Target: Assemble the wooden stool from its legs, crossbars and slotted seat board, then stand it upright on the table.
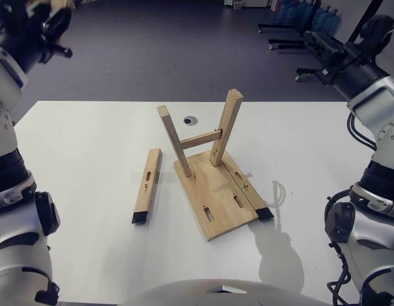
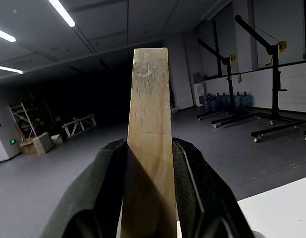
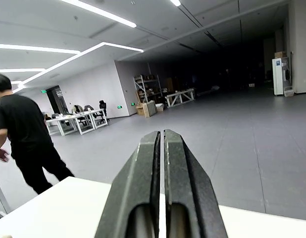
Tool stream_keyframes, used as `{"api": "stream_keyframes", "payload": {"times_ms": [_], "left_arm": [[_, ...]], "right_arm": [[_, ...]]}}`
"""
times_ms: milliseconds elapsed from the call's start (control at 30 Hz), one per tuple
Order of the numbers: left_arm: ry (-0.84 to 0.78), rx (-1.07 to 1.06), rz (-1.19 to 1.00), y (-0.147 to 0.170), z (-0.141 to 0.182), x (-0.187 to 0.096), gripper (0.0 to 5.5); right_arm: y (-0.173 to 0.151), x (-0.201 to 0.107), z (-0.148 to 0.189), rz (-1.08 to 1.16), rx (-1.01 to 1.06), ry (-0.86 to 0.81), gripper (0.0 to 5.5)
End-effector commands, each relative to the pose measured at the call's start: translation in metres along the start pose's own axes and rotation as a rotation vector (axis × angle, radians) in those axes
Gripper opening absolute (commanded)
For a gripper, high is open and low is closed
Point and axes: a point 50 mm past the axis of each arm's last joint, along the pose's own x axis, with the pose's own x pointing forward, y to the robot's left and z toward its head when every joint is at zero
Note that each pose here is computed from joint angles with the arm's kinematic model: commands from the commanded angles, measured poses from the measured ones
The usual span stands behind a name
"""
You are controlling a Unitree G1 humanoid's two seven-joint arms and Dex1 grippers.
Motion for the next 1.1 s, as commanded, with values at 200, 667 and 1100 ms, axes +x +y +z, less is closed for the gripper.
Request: {"api": "stream_keyframes", "payload": {"times_ms": [200, 667, 1100], "left_arm": [[-0.049, -0.099, -0.207, -0.098, -0.001, 0.023, 1.28], [0.136, -0.375, -0.615, -0.141, -0.022, -0.064, 1.28], [0.265, -0.381, -0.651, -0.167, -0.063, -0.093, 1.28]], "right_arm": [[0.078, 0.033, -0.003, 0.29, 0.199, 0.044, 0.78], [0.093, -0.033, -0.046, 0.468, 0.587, 0.24, 3.36], [0.092, -0.051, -0.107, 0.195, 0.754, 0.413, 5.39]]}}
